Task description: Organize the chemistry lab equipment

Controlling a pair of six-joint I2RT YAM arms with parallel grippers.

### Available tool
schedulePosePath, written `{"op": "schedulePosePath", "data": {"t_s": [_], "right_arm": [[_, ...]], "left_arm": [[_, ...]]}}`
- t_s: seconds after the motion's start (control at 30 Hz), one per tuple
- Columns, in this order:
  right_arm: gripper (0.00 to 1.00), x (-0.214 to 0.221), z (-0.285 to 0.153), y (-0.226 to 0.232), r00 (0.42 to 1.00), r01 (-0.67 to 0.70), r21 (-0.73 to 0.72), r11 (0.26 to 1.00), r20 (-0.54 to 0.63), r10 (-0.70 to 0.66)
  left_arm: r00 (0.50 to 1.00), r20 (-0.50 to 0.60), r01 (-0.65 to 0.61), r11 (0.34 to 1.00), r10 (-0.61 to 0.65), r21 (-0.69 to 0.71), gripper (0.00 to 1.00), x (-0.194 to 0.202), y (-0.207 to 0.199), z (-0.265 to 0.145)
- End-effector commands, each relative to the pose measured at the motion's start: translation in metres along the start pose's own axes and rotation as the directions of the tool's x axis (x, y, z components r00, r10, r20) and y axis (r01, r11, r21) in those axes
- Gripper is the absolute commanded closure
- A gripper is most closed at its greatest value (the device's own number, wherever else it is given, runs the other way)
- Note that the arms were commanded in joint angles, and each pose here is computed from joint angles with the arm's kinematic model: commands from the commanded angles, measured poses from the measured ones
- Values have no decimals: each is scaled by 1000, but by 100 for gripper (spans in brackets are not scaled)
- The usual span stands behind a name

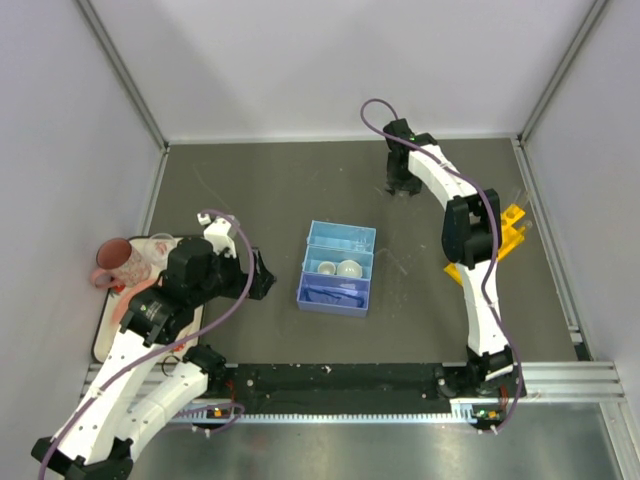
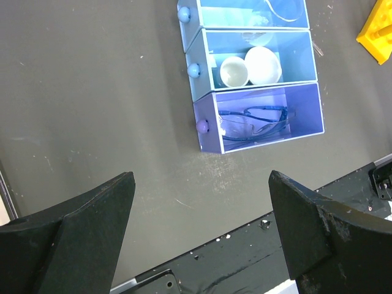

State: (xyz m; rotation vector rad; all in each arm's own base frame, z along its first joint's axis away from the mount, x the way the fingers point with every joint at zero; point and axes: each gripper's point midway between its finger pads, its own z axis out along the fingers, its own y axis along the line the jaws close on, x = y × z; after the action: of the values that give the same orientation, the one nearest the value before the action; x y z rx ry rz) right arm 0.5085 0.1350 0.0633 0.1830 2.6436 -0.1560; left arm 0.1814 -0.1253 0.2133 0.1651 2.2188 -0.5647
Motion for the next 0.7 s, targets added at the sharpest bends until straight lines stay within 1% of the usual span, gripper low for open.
{"op": "schedulePosePath", "data": {"t_s": [0.0,0.1,0.33,0.5,0.67], "right_arm": [[78,-18,0,3,999,-27,-25,999,47,28],[78,-21,-5,3,998,-34,-30,999,54,35],[79,-35,-51,8,992,-26,-82,996,120,36],[79,-39,-103,22,982,16,-126,992,190,9],[79,-27,-153,50,962,106,-128,986,264,-69]], "left_arm": [[998,54,-21,1000,20,17,4,-14,-5,-2],[998,57,-21,1000,19,22,4,-15,-6,-4],[997,70,-17,999,14,34,4,-17,-9,-8],[997,72,-16,999,14,31,4,-16,-8,-10],[997,80,-14,998,10,57,4,-16,-13,-17]]}}
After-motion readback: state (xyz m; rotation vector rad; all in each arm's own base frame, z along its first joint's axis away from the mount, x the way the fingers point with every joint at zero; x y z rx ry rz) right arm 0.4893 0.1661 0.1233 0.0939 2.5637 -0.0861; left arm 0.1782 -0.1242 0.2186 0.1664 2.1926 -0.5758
